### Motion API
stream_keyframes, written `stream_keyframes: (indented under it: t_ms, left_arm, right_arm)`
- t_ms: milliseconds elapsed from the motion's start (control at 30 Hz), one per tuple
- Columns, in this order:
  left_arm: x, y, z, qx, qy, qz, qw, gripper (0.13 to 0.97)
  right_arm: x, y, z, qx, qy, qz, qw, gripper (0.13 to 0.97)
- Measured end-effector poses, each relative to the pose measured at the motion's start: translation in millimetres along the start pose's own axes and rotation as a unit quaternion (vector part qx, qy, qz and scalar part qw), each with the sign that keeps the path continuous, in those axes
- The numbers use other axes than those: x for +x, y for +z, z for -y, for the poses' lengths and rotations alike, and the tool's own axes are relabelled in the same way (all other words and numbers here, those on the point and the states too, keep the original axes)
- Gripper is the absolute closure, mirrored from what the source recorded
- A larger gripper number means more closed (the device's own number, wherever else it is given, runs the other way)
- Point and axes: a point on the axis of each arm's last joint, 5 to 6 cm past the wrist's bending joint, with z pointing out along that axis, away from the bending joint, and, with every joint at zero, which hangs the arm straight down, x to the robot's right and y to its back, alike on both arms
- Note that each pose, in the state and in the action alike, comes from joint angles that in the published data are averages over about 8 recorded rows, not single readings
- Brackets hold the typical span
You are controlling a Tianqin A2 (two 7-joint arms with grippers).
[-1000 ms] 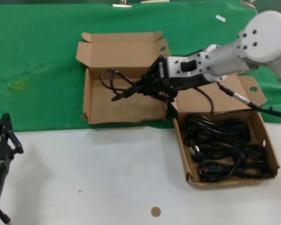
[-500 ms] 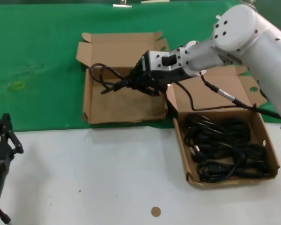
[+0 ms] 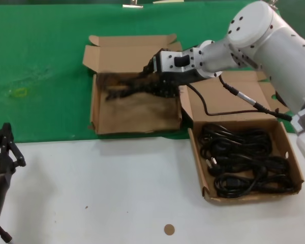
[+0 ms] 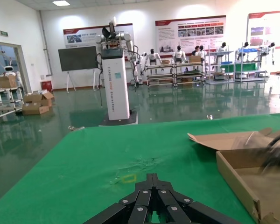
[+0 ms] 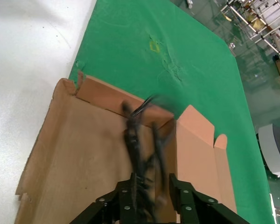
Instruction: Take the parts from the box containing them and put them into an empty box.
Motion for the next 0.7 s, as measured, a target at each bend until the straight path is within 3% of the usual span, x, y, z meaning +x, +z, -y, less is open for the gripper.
stream_keyframes:
  t_ms: [167,467,700]
  left_arm:
    - [0.0,0.0,0.0,0.000,0.000,0.000,1.0000,0.953]
    - [0.0,0.0,0.0,0.000,0.000,0.000,1.0000,0.953]
    - [0.0,0.0,0.0,0.000,0.000,0.000,1.0000,0.946]
  right_arm:
    - [1.3,1.9,0.4,0.001,0.001,-0.006,1.000,0.807]
    - [2.2,2.9,1.5,0.004,0.005,-0.013,1.000,0.676]
    - [-6.3,7.6,0.5,0.011,0.018,-0.022,1.000,0.500]
